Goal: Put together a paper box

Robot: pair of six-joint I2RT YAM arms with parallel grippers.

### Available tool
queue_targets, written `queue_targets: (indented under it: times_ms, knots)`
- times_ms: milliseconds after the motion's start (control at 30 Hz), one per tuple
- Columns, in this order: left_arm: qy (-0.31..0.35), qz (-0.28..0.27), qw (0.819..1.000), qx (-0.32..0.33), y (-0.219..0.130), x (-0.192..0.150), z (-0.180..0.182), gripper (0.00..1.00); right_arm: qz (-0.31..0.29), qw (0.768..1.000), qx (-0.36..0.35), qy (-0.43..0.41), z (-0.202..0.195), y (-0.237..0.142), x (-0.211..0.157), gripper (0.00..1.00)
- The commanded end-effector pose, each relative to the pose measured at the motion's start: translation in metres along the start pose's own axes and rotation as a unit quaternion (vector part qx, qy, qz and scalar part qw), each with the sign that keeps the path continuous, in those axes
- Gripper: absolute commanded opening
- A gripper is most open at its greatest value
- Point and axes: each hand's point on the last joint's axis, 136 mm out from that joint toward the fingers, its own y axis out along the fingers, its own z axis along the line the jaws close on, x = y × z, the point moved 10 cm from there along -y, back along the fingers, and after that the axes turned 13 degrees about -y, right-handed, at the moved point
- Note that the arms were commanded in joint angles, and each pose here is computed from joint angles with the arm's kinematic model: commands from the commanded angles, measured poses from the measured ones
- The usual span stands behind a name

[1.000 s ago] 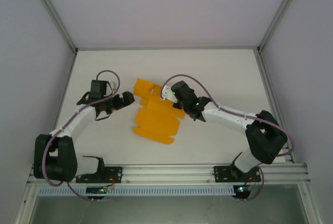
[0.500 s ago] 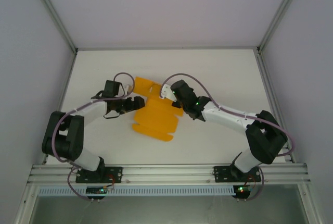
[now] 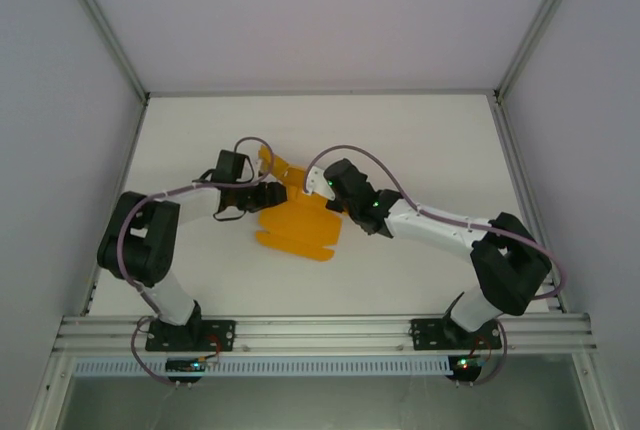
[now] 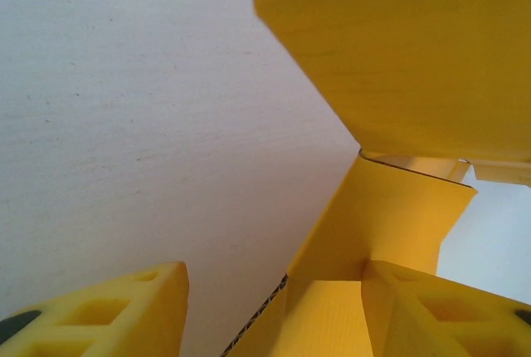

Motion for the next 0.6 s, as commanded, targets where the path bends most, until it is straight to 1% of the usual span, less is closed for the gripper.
queue_targets:
  times_ms: [0,67,167,200,267,333,367,467,567]
  knots:
    - [0.000,-0.014,1.000,0.010,0.003,0.004,-0.002,0.55,-0.019,0.999,0.013,-0.024,0.003,-0.001,0.006,0.00]
    - [0.003,-0.017,1.000,0.017,-0.001,0.004,-0.003,0.56,-0.008,0.998,0.012,-0.055,-0.002,0.001,0.003,0.00]
    - [0.014,-0.022,0.999,0.022,-0.014,-0.002,-0.008,0.63,0.012,0.996,0.004,-0.083,-0.010,0.007,-0.007,0.00]
    - [0.019,-0.031,0.999,0.025,-0.021,-0.003,-0.009,0.66,0.015,0.996,0.001,-0.093,-0.011,0.009,-0.010,0.00]
    - [0.024,-0.050,0.998,0.035,-0.038,-0.005,-0.012,0.77,0.020,0.993,-0.016,-0.113,-0.010,0.015,-0.015,0.00]
    - [0.026,-0.070,0.996,0.045,-0.057,-0.005,-0.015,0.91,0.021,0.991,-0.030,-0.130,-0.009,0.020,-0.016,0.00]
    - [0.025,-0.076,0.996,0.050,-0.066,-0.004,-0.015,1.00,0.022,0.990,-0.037,-0.135,-0.009,0.022,-0.016,0.00]
    - [0.012,-0.106,0.993,0.057,-0.093,0.004,-0.017,1.00,0.016,0.986,-0.062,-0.157,-0.008,0.029,-0.015,0.00]
    - [0.002,-0.146,0.987,0.072,-0.113,0.018,-0.016,1.00,0.006,0.980,-0.090,-0.177,-0.006,0.038,-0.015,0.00]
